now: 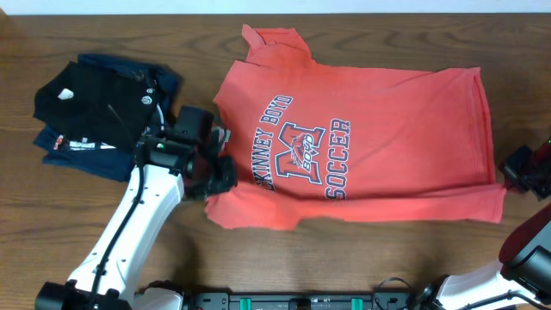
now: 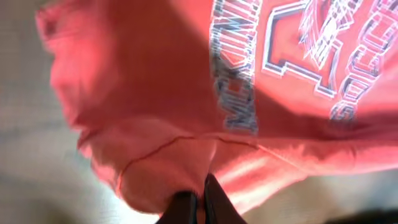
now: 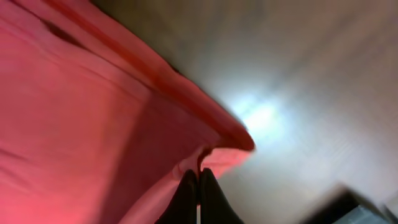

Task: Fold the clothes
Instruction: 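Lay the shirt flat on the table and release both grippers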

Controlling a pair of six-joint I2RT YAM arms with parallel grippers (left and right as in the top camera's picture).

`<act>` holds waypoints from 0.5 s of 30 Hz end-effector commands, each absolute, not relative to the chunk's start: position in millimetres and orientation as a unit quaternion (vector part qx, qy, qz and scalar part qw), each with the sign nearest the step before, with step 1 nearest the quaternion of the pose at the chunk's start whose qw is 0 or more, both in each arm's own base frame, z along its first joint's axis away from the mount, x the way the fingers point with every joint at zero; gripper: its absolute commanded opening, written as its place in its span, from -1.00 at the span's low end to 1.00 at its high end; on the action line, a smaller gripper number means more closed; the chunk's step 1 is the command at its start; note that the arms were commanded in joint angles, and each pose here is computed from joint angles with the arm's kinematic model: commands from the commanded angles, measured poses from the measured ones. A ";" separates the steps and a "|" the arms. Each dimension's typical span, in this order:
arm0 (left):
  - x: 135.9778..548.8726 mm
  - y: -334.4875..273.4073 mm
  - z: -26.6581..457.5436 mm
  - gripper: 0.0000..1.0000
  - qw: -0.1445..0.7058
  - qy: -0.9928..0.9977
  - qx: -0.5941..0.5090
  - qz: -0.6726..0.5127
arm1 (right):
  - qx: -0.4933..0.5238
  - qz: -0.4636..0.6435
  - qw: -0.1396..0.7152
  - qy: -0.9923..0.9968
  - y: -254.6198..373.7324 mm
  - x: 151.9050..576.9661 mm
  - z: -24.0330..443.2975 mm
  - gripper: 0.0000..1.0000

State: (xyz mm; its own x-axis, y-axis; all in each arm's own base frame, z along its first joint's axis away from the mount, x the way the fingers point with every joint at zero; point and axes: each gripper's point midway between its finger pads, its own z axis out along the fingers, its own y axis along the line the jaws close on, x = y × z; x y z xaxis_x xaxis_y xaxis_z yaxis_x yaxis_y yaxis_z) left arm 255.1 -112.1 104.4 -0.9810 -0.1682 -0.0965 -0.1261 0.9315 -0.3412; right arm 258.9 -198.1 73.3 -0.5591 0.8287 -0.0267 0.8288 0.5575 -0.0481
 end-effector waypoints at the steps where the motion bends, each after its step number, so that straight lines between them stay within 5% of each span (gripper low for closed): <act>1: 272.2 -114.4 107.8 -0.88 0.089 0.974 -0.105 -0.178 | 0.455 -0.018 0.026 0.890 -196.6 273.7 74.6 -0.98; 15: 329.2 -126.6 93.2 -0.88 0.151 0.960 -0.123 -0.202 | 0.450 -0.024 0.088 0.888 -211.1 300.5 76.2 -0.98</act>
